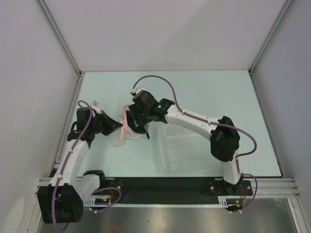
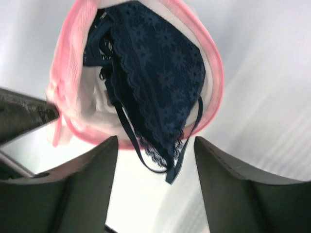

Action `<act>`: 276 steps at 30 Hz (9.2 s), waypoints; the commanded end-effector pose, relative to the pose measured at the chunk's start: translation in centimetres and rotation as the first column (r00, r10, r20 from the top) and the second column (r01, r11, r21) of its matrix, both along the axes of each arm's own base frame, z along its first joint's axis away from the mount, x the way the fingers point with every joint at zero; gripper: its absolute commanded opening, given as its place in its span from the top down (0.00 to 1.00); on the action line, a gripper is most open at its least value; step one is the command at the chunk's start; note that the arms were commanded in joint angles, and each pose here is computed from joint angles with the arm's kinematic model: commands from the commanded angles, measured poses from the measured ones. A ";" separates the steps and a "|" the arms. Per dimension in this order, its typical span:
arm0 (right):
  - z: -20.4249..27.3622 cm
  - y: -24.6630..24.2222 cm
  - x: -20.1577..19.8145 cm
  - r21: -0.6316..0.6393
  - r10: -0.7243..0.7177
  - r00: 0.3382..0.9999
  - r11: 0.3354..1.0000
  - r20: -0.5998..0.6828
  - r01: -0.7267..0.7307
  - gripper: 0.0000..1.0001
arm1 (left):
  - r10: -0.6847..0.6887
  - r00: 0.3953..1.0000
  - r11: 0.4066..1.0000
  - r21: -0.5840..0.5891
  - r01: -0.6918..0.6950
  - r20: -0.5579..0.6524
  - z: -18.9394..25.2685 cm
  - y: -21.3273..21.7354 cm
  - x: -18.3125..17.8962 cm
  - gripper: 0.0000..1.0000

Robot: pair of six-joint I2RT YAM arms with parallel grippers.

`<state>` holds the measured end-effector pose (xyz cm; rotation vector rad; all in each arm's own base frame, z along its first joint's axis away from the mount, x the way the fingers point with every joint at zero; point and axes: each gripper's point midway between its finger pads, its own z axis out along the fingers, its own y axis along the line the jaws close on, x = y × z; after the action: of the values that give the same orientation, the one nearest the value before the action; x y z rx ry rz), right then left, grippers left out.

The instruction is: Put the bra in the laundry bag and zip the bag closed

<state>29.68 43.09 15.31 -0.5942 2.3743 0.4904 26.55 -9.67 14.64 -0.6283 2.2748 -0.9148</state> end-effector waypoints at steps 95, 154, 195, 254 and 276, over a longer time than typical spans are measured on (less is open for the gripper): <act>3.0 -4.2 2.9 0.058 -0.049 0.999 0.997 0.006 0.049 1.00 | 0.138 0.990 0.975 0.172 -0.139 0.018 0.0 5.9 0.9 1.00; 2.3 -3.0 7.1 0.186 -0.041 0.997 0.982 0.063 0.028 0.99 | 0.397 0.900 0.741 0.516 -0.429 0.179 5.7 8.9 -1.2 1.00; 5.3 -12.3 6.4 0.417 -0.359 0.923 0.825 -0.137 0.383 0.14 | -0.401 0.880 0.866 0.417 0.274 0.253 11.5 -12.3 9.1 0.32; -3.7 -8.2 8.9 0.132 -0.359 0.930 0.921 -0.072 0.366 0.37 | -0.061 0.996 0.994 0.089 0.067 -0.072 -4.8 -1.0 5.3 0.43; 4.2 -3.0 -3.0 0.498 -0.054 0.967 0.849 -0.249 0.176 0.01 | -0.153 0.971 0.983 0.133 0.130 0.184 3.1 -1.2 -1.9 0.39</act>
<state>29.38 36.79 16.91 -0.2087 2.3843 0.9333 26.89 -9.59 17.94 -0.3668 2.1768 -0.7653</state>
